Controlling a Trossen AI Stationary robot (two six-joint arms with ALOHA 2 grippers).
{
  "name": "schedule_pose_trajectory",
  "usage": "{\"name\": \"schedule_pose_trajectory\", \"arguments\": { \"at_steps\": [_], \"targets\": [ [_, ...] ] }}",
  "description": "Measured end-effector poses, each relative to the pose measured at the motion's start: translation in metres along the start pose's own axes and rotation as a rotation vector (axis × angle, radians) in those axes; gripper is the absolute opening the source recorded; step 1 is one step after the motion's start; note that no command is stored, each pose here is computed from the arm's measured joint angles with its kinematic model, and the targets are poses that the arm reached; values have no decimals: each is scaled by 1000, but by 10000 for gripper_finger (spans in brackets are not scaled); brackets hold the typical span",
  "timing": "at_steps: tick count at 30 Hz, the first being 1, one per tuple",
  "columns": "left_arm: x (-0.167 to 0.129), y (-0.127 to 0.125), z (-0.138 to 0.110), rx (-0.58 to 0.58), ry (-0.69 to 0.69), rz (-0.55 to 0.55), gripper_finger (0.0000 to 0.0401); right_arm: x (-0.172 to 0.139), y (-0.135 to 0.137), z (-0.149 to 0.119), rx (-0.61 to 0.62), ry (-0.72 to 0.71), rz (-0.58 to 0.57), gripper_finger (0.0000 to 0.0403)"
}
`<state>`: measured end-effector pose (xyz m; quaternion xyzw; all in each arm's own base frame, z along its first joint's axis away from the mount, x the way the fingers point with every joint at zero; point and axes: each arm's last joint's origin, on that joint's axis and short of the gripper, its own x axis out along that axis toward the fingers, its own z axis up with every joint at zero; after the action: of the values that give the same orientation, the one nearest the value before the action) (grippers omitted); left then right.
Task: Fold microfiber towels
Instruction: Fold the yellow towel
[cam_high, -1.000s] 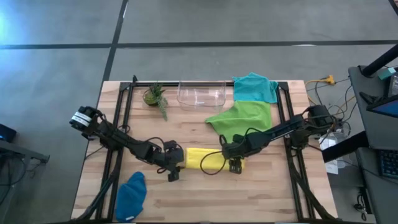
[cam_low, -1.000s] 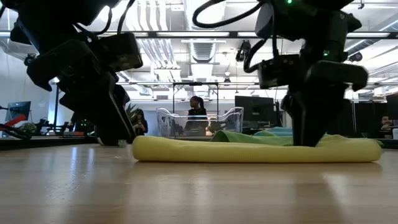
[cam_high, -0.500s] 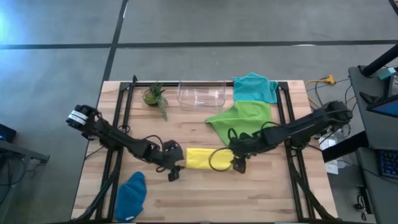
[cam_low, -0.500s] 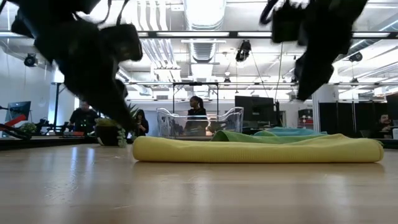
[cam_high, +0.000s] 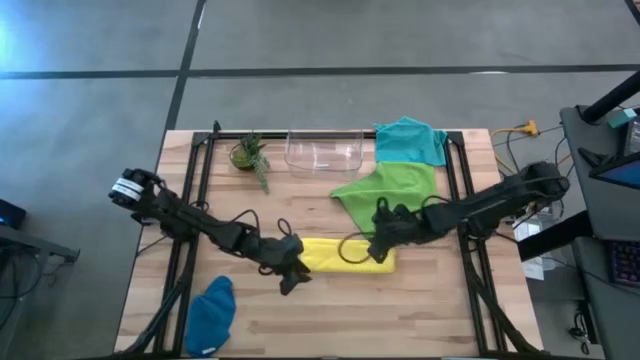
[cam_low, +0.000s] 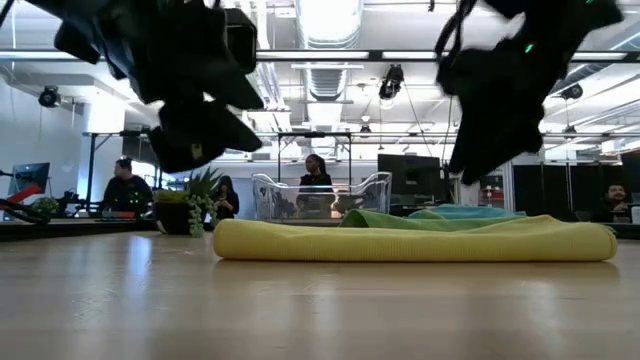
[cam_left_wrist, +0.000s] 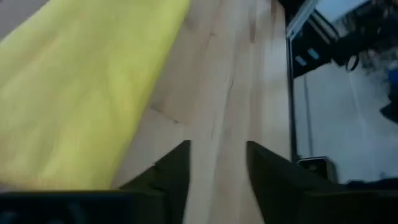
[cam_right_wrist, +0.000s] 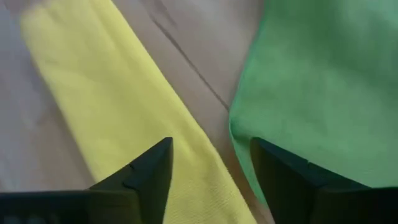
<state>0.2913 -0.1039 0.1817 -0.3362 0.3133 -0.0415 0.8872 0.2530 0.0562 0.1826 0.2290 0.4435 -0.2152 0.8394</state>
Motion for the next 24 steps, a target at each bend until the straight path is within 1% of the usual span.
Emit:
{"name": "schedule_pose_trajectory", "arguments": {
  "at_steps": [2,4,5,8,10,17,24],
  "targets": [
    [3,4,1,38,1,15,73,14,-8,5,24,70,-9,181],
    [6,9,2,33,2,31,24,25,-17,6,53,130,-47,143],
    [7,12,2,21,4,41,13,30,-21,5,60,155,-76,121],
    [11,16,1,0,8,58,12,36,-25,2,74,200,-115,53],
    [14,19,-1,-2,16,69,8,39,-25,-1,73,234,-116,21],
    [27,31,-9,-9,59,120,1,39,-16,-14,77,295,-106,11],
    [39,50,-16,-29,102,191,1,31,2,-33,98,332,-71,11]
  ]
}}
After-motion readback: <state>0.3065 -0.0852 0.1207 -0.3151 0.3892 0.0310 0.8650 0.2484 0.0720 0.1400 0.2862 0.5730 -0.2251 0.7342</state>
